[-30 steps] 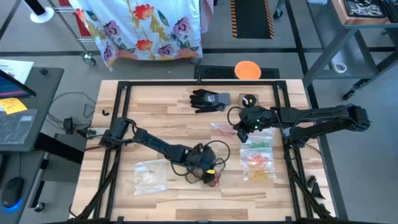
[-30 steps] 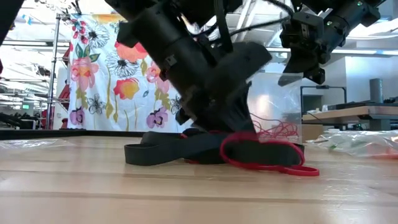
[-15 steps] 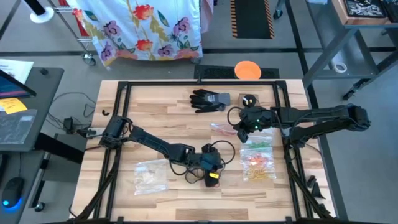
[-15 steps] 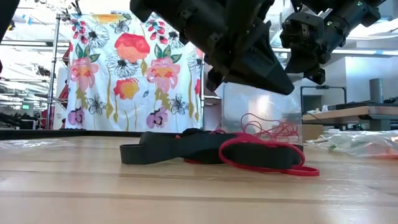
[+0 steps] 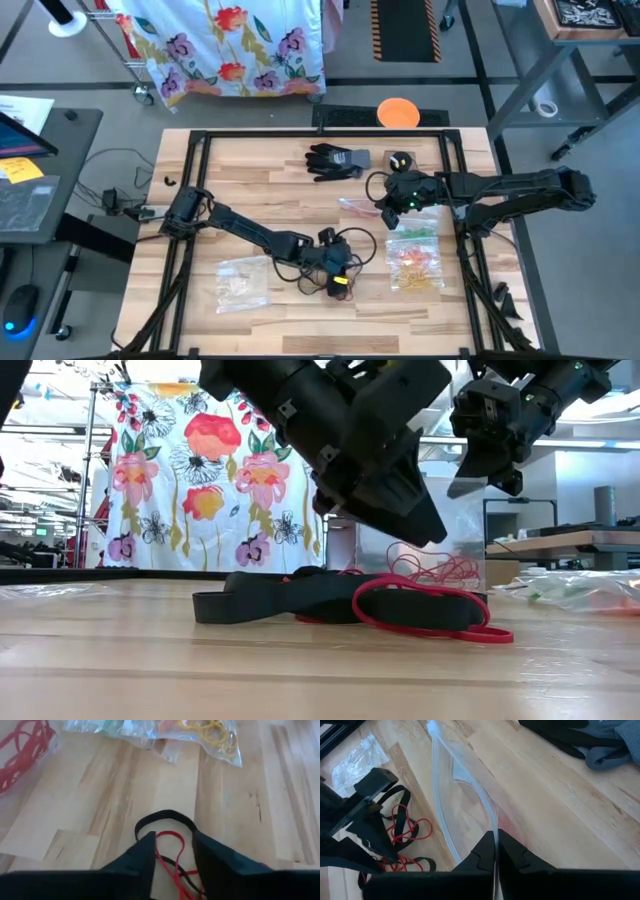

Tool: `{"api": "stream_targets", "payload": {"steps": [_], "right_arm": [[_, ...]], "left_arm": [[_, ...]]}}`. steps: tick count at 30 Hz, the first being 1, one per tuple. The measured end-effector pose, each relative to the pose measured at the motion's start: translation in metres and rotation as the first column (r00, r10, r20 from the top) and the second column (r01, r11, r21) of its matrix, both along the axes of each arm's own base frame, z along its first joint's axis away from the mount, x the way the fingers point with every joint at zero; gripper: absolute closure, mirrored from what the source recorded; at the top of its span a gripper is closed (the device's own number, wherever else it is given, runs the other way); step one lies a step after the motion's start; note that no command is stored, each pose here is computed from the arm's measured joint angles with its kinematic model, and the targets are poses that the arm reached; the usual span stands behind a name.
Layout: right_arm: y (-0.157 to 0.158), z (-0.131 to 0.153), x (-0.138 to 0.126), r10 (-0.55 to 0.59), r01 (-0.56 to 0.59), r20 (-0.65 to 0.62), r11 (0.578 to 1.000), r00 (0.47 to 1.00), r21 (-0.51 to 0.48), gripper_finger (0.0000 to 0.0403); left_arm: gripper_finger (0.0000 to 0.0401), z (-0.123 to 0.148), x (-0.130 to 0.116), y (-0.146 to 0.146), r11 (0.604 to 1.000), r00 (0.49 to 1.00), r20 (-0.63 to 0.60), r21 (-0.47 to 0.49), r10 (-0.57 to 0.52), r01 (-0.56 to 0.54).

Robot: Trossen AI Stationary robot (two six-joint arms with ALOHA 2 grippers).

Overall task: Sort rubber bands
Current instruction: Put the red rubber band into the transparent zip bag

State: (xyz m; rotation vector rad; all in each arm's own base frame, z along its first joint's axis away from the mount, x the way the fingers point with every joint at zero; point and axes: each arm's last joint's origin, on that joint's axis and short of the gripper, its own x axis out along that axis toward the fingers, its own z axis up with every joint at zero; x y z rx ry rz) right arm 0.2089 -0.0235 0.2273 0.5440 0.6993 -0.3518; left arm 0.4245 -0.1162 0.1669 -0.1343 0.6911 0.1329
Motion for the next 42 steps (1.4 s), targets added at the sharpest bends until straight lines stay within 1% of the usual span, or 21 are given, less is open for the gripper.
{"api": "stream_targets", "payload": {"steps": [4,7,11,21,42], "right_arm": [[0.000,0.000,0.000,0.000,0.000,0.000,1.000,1.000,0.000,0.0391],[0.000,0.000,0.000,0.000,0.000,0.000,1.000,1.000,0.000,0.0391],[0.000,0.000,0.000,0.000,0.000,0.000,1.000,1.000,0.000,0.0391],[0.000,0.000,0.000,0.000,0.000,0.000,1.000,1.000,0.000,0.0391],[0.000,0.000,0.000,0.000,0.000,0.000,1.000,1.000,0.000,0.0391]], "left_arm": [[0.0233,-0.001,-0.001,0.000,1.000,1.000,-0.012,-0.004,0.007,-0.007],[0.0221,-0.002,-0.002,-0.001,0.999,1.000,-0.020,-0.026,0.024,-0.024],[0.0221,-0.005,-0.007,-0.004,0.998,0.996,-0.070,-0.042,0.047,-0.050],[0.0230,-0.008,-0.010,-0.004,0.993,0.991,-0.103,-0.066,0.091,-0.098],[0.0231,-0.007,-0.012,-0.012,0.991,0.990,-0.071,-0.044,0.124,-0.127]]}}
